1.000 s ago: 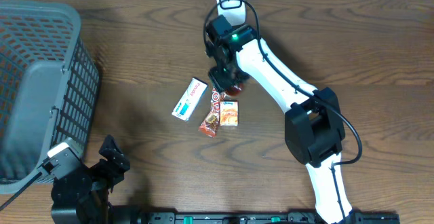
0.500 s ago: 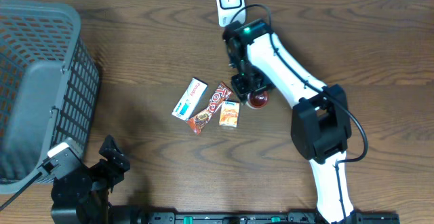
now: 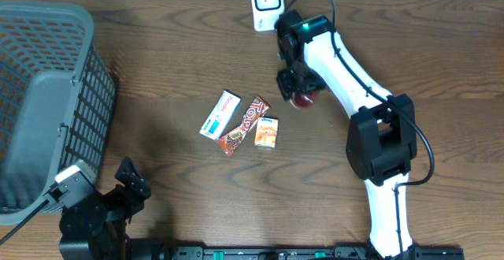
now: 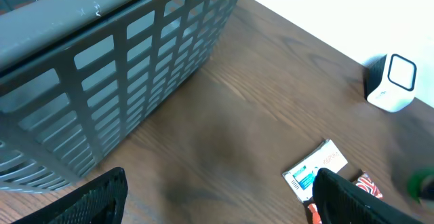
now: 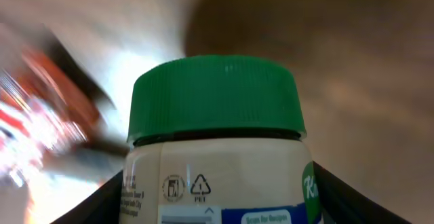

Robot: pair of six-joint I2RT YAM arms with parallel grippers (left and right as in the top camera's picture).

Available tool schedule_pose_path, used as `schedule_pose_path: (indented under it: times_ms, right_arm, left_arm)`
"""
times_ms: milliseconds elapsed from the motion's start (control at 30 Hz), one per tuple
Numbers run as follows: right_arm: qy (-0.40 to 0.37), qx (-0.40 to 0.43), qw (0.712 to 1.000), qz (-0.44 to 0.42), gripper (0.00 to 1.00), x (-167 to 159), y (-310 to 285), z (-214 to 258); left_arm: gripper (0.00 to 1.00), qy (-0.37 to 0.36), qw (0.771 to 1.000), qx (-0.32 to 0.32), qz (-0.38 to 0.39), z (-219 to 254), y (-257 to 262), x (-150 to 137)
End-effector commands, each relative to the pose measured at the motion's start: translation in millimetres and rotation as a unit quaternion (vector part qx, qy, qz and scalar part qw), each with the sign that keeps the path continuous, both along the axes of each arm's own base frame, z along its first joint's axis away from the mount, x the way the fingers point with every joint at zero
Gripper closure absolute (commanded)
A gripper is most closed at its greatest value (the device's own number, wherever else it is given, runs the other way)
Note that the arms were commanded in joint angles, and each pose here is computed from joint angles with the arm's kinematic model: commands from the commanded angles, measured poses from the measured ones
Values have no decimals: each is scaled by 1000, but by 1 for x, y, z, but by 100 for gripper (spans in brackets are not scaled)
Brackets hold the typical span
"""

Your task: Scan the item barcode

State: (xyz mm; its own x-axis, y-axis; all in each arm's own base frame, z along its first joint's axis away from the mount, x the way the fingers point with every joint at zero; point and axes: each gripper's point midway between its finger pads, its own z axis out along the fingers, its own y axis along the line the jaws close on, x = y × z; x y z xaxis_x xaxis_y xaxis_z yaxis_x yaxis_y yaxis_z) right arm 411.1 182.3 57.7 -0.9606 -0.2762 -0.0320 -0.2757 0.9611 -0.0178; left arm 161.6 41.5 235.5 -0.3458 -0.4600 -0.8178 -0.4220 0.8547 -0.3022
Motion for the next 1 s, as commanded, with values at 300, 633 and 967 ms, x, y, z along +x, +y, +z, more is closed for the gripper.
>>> schedule_pose_path:
  times_ms: [300, 633, 967]
  right_arm:
    - [-84, 42, 995, -12, 69, 23, 36, -42]
    - [-33, 20, 999, -35, 42, -11, 28, -65]
    - [-44, 30, 998, -27, 1, -17, 30, 13]
  left_arm:
    - [12, -6, 1000, -4, 8, 3, 2, -1]
    - [12, -6, 1000, -4, 8, 3, 2, -1]
    - [12, -6, 1000, -4, 8, 3, 2, -1]
